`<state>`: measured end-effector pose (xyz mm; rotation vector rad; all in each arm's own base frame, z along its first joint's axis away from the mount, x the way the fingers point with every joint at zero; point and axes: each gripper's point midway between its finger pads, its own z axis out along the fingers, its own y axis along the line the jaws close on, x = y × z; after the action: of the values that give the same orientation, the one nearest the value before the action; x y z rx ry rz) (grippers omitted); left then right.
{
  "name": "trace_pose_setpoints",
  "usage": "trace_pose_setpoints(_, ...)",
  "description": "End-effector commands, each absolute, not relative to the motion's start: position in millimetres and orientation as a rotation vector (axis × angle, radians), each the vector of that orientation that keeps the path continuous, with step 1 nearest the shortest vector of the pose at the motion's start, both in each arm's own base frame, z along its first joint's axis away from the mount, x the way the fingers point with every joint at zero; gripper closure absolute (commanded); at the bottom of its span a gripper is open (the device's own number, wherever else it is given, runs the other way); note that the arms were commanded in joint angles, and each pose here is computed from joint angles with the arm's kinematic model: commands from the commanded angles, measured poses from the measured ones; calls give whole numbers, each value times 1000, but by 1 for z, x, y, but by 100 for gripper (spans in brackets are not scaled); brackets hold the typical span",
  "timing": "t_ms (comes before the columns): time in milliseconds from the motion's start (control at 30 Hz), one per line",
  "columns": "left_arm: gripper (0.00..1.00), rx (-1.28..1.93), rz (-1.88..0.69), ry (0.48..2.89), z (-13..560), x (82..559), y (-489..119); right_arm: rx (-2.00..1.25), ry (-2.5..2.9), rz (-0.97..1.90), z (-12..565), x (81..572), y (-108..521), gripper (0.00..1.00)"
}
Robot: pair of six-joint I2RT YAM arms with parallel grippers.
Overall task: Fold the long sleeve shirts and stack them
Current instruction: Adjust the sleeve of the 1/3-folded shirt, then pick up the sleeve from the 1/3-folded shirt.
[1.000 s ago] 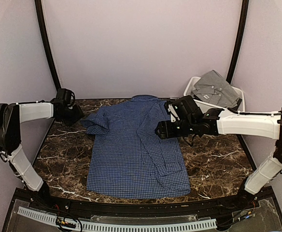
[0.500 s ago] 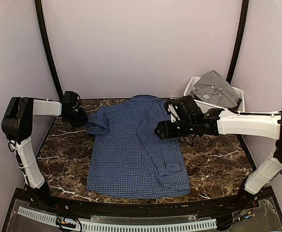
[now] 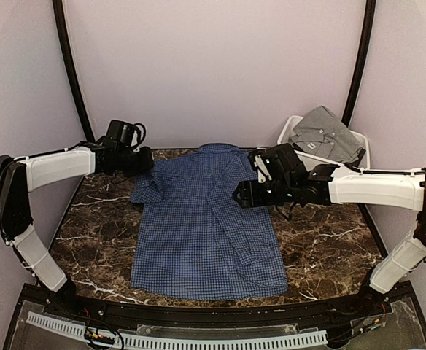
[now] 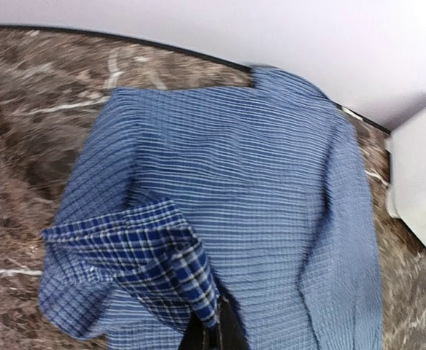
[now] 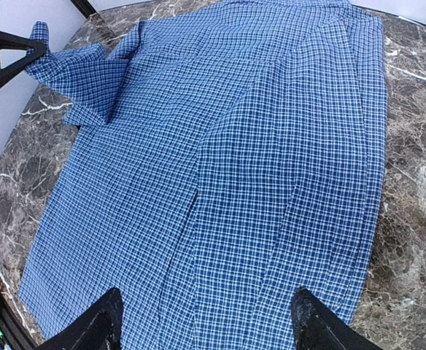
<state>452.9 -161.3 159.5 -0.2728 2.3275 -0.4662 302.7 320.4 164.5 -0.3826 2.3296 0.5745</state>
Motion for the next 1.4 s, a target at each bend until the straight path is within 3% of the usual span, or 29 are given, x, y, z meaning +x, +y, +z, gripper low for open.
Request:
trace_pose_setpoints(0, 100, -3, -475, 2297, 180, 420, -205, -334, 2268, 627, 177, 311, 325, 24)
trace_pose_setpoints(100, 97, 107, -577, 2362, 165, 392, -250, -330, 2276, 631, 172, 314, 327, 24)
trace_pose_setpoints(167, 89, 167, -625, 2395, 154, 373, -276, -326, 2280, 636, 170, 316, 328, 24)
trace_pose_setpoints(333, 55, 278, -690, 2446, 142, 340, -316, -313, 2291, 630, 166, 318, 326, 24)
trace_pose_setpoints(433, 47, 272, -685, 2423, 153, 335, -312, -310, 2297, 626, 164, 318, 325, 24)
trace_pose_setpoints(667, 47, 89, -432, 2438, 160, 363, -256, -306, 2308, 623, 158, 316, 322, 24)
trace_pose_setpoints(767, 49, 41, -457, 2463, 153, 378, -244, -300, 2310, 617, 157, 315, 320, 24)
trace_pose_setpoints(1000, 51, 245, -670, 2516, 141, 410, -288, -298, 2318, 631, 156, 322, 320, 24)
trace_pose_setpoints(1367, 47, 465, -422, 2572, 93, 444, -315, -302, 2317, 646, 157, 325, 321, 24)
